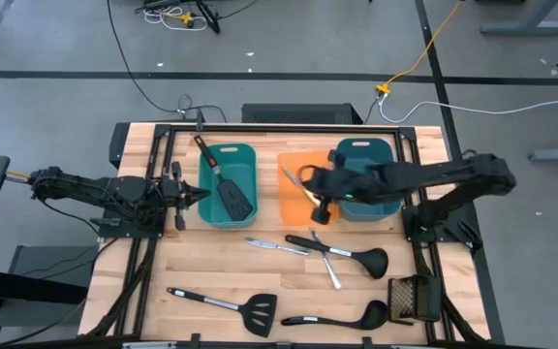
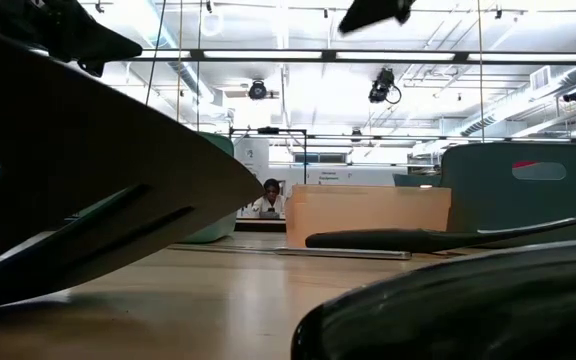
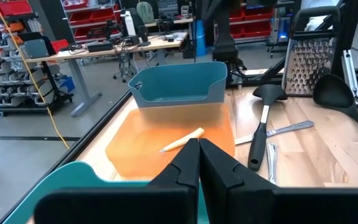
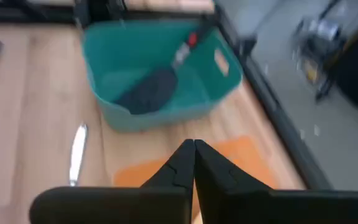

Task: Pick & Place Kitchen Items
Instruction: Put the top black serving spoon into the blue bin

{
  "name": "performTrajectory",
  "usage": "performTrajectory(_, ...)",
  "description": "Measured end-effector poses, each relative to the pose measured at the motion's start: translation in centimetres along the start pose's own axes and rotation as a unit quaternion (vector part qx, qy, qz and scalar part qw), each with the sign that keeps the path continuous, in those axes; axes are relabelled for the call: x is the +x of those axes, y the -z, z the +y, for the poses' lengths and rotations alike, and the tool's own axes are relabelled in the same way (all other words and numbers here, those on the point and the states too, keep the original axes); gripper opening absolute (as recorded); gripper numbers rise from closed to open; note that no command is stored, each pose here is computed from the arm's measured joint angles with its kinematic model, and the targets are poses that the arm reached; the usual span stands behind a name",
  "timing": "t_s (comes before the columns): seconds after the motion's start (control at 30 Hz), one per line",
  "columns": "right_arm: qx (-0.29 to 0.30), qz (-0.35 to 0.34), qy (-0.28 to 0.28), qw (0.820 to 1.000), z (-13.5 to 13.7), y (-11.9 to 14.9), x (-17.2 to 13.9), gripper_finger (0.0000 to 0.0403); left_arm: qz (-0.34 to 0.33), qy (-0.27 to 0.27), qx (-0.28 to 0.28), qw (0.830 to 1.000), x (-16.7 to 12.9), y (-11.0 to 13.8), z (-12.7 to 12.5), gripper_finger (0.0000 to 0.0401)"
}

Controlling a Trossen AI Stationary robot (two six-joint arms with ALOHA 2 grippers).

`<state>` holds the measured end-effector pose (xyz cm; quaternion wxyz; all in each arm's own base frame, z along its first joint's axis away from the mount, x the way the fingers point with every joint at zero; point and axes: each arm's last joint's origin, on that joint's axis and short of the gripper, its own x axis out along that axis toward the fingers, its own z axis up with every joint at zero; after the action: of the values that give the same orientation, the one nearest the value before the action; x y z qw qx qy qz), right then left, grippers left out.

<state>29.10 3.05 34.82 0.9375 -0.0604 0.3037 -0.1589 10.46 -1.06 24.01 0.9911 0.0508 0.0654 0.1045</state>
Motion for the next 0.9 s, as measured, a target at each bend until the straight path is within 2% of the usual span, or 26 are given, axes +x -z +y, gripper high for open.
performTrajectory(0.13, -0.010, -0.091, -0.030, 0.995, 0.1, 1.8, -2.9, 0.0020, 0.000, 0.000, 0.007, 1.000, 0.0, 0.0, 0.0, 0.0007)
performTrajectory(0.27, -0.011, -0.149, -0.059, 0.987, -0.4, 5.2, -4.6, 0.0006, 0.000, 0.000, 0.013, 1.000, 0.0, 0.0, 0.0, 0.0013)
performTrajectory(0.53, 0.043, -0.285, -0.111, 0.951, -1.7, 12.0, -6.4, 0.0004, 0.000, 0.000, 0.013, 1.000, 0.0, 0.0, 0.0, 0.0008)
performTrajectory(0.9, 0.054, -0.377, -0.175, 0.908, -2.6, 17.6, -7.1, 0.0002, 0.000, 0.000, 0.013, 1.000, 0.0, 0.0, 0.0, 0.0016)
